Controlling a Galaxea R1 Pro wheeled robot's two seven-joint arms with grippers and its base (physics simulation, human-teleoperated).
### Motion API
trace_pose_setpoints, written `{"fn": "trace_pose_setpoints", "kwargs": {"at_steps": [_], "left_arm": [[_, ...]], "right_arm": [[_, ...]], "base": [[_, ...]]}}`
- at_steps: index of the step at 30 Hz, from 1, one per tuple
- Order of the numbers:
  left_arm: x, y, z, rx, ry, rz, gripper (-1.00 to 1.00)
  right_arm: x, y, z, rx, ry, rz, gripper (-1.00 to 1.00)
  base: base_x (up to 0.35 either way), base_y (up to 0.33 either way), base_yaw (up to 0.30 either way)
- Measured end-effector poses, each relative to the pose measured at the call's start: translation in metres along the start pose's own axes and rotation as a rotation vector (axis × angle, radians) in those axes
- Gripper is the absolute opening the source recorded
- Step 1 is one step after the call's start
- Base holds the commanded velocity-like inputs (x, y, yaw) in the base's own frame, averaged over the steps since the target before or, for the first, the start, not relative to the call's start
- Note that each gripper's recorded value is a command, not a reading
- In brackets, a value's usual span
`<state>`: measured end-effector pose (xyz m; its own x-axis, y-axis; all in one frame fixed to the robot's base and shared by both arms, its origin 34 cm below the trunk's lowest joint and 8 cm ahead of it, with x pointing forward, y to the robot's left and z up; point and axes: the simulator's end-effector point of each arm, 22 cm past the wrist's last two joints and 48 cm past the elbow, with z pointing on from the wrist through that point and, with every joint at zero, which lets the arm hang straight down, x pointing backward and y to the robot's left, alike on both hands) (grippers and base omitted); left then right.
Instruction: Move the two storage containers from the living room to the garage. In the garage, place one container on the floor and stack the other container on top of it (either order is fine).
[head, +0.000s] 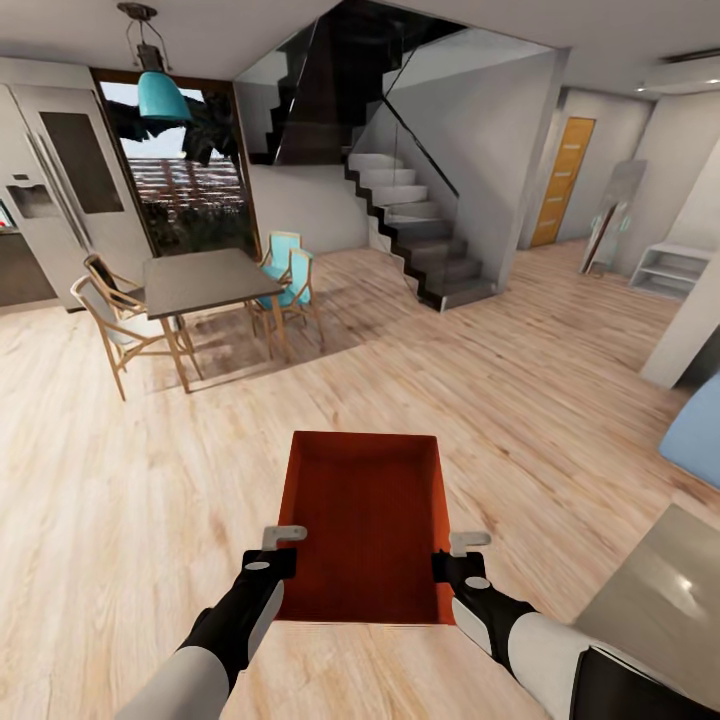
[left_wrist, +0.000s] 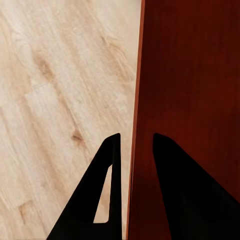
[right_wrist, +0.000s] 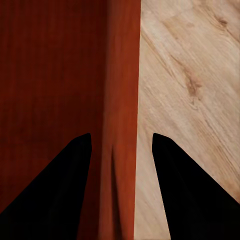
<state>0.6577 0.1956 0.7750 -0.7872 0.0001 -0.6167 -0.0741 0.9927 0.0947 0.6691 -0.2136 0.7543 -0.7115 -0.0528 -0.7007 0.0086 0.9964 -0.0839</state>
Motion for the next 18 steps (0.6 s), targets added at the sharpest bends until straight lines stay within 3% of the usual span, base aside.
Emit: {"fn": "trace_pose_setpoints", "kwargs": {"at_steps": [18], "left_arm": [[-0.0002, 0.0, 0.0, 0.0, -0.001, 0.0, -1.0]], "right_arm": [[-0.0001, 0.0, 0.0, 0.0, -0.001, 0.001, -1.0]], "base": [[0.322, 0.0, 0.0]]}}
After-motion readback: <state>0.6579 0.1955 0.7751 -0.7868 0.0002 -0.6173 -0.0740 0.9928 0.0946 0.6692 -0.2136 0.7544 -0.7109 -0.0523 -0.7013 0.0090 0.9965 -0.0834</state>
